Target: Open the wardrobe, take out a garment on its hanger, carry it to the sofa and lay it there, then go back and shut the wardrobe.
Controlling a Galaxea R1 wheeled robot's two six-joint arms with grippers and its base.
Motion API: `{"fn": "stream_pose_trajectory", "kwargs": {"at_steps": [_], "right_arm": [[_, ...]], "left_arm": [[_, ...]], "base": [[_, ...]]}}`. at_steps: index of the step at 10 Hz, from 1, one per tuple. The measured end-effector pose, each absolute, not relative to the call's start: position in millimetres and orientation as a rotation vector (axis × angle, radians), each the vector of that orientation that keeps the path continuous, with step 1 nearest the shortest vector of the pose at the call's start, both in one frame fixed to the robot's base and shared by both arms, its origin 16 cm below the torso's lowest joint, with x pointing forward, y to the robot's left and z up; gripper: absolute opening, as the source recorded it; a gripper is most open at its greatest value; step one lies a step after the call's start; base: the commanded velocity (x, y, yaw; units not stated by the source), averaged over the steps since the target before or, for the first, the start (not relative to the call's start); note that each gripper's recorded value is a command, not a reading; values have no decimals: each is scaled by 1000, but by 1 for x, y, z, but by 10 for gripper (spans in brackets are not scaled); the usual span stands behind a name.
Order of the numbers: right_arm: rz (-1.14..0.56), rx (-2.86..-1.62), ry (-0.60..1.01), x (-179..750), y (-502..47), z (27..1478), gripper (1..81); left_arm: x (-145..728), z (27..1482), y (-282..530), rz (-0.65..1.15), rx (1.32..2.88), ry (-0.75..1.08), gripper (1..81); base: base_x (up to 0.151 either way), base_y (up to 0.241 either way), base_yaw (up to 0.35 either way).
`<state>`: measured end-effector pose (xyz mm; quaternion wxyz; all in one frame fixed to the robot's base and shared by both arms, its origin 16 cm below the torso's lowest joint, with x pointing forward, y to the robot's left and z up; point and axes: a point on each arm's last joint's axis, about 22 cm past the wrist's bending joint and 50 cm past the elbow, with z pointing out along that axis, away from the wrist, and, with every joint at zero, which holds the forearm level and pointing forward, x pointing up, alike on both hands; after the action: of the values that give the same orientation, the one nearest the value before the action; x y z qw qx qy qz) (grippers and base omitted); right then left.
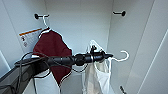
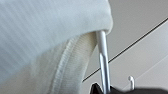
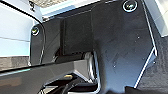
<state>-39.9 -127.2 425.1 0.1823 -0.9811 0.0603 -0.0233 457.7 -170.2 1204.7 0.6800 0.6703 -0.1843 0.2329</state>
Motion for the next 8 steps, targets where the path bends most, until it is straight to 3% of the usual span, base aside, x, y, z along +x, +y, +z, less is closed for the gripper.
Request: {"fn": "stream_pose_trajectory", "kwargs": {"at_steps": [8], "right_arm": [[-64,-2769,167,-44,-127,425,811]], "left_arm": [[456,1204,-163,529,1510,-414,10]], "base": [[-106,0,0]]}}
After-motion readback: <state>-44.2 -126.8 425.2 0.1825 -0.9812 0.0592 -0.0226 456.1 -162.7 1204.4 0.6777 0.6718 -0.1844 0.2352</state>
